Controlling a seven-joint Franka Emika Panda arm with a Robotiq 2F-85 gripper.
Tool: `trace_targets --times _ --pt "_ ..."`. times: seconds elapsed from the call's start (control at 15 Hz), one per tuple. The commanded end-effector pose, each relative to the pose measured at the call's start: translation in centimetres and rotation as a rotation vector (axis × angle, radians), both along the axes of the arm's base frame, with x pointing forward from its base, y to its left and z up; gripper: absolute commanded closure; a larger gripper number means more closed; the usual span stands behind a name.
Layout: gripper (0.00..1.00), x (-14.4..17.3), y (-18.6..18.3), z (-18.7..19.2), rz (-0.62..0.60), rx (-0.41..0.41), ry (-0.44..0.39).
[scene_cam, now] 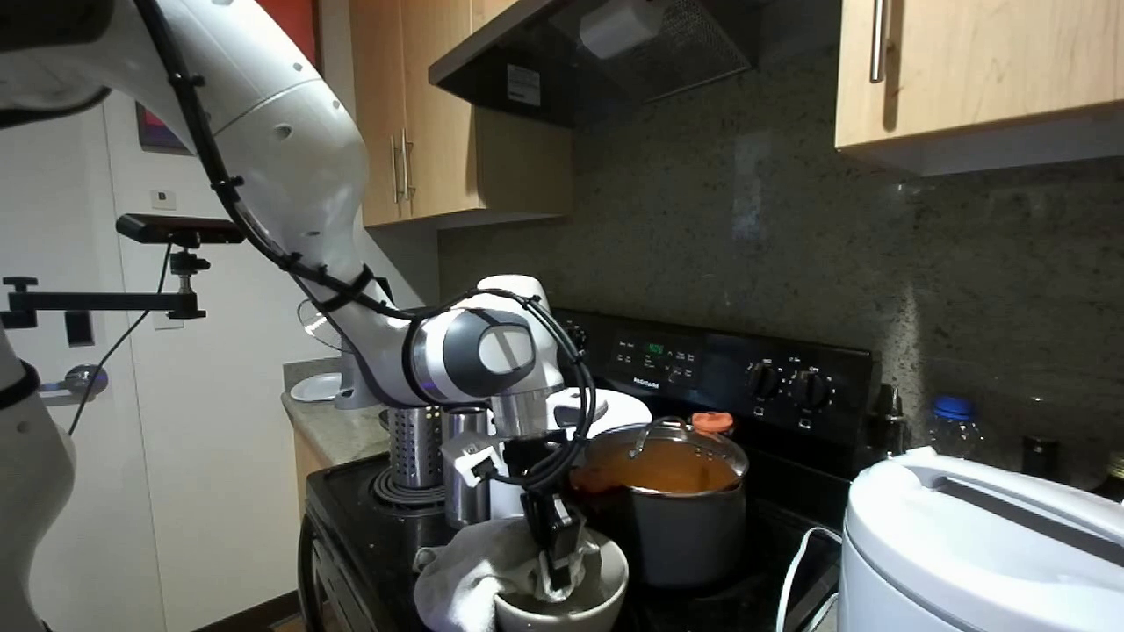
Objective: Use the white cloth to wipe the white bowl on the bottom right of the stove
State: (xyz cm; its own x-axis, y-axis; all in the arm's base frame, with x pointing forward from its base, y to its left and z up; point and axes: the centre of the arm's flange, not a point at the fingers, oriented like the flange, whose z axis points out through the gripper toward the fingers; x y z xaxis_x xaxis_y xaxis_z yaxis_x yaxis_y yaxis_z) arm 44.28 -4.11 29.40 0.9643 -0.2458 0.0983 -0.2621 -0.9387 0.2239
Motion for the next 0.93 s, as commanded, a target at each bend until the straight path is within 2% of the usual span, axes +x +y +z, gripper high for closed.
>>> trace_targets --times 0.0,0.47,0.87 --pt "0.96 0.4 -0.8 1.0 -0.007 -0.036 -0.040" --pt "0.96 -0.1 -2.1 2.3 -0.012 -0.128 -0.057" --pt "0.96 -0.5 -2.4 2.9 0.039 -0.192 -0.016"
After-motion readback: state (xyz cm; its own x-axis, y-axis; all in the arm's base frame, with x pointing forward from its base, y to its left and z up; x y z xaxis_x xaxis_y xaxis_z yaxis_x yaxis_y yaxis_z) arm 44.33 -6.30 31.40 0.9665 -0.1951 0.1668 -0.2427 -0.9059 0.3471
